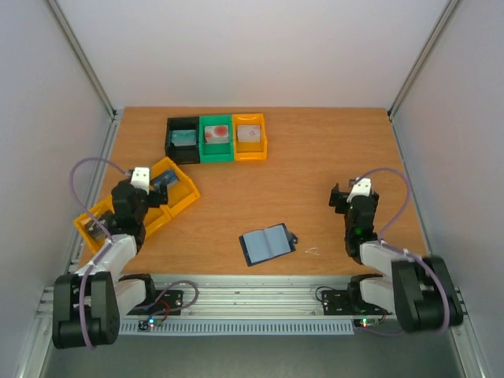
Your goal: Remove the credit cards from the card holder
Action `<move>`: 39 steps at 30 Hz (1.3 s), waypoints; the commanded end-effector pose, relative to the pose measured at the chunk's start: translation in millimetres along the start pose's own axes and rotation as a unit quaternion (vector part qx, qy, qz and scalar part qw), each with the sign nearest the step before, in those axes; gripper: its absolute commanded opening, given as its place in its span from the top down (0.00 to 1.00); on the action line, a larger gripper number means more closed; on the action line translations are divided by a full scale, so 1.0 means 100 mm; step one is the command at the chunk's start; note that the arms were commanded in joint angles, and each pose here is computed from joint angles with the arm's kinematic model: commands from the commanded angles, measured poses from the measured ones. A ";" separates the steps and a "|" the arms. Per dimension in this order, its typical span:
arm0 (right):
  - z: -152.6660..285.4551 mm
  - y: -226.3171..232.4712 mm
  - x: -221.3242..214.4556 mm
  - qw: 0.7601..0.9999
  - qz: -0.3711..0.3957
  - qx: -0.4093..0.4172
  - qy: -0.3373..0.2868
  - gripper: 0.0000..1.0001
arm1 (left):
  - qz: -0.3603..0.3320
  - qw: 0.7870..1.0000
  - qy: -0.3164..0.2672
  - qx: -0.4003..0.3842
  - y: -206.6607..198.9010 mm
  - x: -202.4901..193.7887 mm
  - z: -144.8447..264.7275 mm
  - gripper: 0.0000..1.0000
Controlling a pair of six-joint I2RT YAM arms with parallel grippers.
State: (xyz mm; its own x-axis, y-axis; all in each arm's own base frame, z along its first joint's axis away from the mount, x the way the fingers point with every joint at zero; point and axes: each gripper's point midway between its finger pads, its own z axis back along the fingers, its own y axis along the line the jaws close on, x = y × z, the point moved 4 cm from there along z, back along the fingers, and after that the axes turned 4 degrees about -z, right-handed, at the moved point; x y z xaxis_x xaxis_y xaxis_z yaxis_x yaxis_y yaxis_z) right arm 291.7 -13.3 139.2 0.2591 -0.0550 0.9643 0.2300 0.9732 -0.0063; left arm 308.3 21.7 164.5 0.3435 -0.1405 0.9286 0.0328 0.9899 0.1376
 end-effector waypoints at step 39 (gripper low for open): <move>-0.82 0.21 -0.11 0.991 -0.027 0.120 0.044 0.02 | 0.035 0.996 -0.065 -0.045 -0.30 -0.16 -0.58 0.01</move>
State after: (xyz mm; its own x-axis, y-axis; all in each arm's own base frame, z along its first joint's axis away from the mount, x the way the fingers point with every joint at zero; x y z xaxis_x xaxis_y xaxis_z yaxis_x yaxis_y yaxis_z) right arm 366.7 -7.8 97.5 0.3574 -0.1058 0.9279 0.0137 0.9940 0.1081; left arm 353.8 -2.7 115.6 0.2780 -0.0379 0.9598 0.0821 0.9965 0.0156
